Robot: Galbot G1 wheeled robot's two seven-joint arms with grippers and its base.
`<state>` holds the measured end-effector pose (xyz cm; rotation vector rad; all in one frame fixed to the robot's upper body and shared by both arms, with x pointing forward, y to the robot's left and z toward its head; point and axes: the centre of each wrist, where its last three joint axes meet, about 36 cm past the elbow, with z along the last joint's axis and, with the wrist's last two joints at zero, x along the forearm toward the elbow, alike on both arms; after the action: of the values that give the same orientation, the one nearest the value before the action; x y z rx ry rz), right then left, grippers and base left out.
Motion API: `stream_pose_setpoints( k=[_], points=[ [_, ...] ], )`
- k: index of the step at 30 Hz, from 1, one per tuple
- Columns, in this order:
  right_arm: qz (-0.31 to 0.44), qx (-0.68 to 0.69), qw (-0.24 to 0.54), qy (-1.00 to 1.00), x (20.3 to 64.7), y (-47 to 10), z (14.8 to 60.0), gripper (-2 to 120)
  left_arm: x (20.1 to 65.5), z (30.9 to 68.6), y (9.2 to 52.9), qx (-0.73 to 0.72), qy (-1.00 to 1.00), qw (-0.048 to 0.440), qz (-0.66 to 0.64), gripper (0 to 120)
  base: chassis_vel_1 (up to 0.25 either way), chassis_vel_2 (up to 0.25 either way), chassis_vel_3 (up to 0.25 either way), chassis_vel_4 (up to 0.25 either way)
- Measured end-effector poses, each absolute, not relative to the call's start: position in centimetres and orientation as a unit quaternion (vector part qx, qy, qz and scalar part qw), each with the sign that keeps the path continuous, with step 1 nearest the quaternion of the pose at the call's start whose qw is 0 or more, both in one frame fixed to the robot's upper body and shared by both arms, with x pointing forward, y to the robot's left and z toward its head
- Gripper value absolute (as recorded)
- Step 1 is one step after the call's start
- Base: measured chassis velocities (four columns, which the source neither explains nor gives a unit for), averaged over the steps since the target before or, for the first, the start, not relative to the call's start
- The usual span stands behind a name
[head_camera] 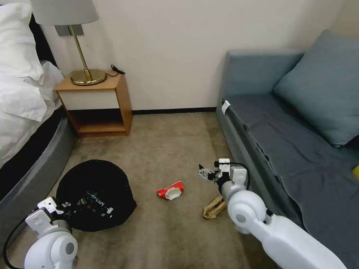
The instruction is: Pick up the trash bin, then pick up the garbage on the floor and place it into the trash bin.
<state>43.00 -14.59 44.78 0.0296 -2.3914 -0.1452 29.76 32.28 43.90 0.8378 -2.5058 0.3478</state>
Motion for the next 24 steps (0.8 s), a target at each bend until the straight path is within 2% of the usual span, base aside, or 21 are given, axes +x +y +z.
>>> stream_pose_setpoints(
  k=[5, 8, 10, 11, 15, 16, 20, 21, 24],
  points=[
    [-0.053, -0.006, 0.431, -0.901, 44.1, -12.4, 43.8, 100, 29.7, 43.4, 32.7, 0.309, -0.914, 0.232, 0.126, 3, 0.000, 0.000, 0.000, 0.000],
    [-0.030, -0.004, 0.438, -0.899, 44.3, -11.9, 43.0, 100, 29.6, 43.1, 32.8, 0.311, -0.914, 0.230, 0.125, 3, 0.000, 0.000, 0.000, 0.000],
    [0.017, 0.019, 0.413, -0.910, 44.5, -12.9, 41.6, 100, 29.5, 42.8, 32.8, 0.312, -0.913, 0.231, 0.125, 3, 0.000, 0.000, 0.000, 0.000],
    [0.017, 0.019, 0.413, -0.910, 44.5, -12.9, 41.6, 100, 29.5, 42.8, 32.8, 0.312, -0.913, 0.231, 0.125, 3, 0.000, 0.000, 0.000, 0.000],
    [0.127, 0.127, 0.348, -0.920, 44.0, -15.9, 39.6, 100, 29.5, 42.6, 32.8, 0.312, -0.913, 0.231, 0.126, 3, 0.000, 0.000, 0.000, 0.000],
    [0.127, 0.127, 0.348, -0.920, 44.0, -15.9, 39.6, 100, 29.5, 42.6, 32.8, 0.312, -0.913, 0.231, 0.126, 3, 0.000, 0.000, 0.000, 0.000],
    [0.230, 0.262, 0.289, -0.892, 43.4, -19.6, 37.7, 100, 29.6, 42.7, 32.8, 0.311, -0.914, 0.230, 0.125, 3, 0.000, 0.000, 0.000, 0.000],
    [0.230, 0.262, 0.289, -0.892, 43.4, -19.6, 37.7, 100, 29.6, 42.7, 32.8, 0.311, -0.914, 0.230, 0.125, 3, 0.000, 0.000, 0.000, 0.000],
    [0.328, 0.379, 0.220, -0.837, 45.3, -23.2, 36.8, 100, 29.6, 42.6, 32.8, 0.310, -0.914, 0.231, 0.126, 3, 0.000, 0.000, 0.000, 0.000]
  ],
)
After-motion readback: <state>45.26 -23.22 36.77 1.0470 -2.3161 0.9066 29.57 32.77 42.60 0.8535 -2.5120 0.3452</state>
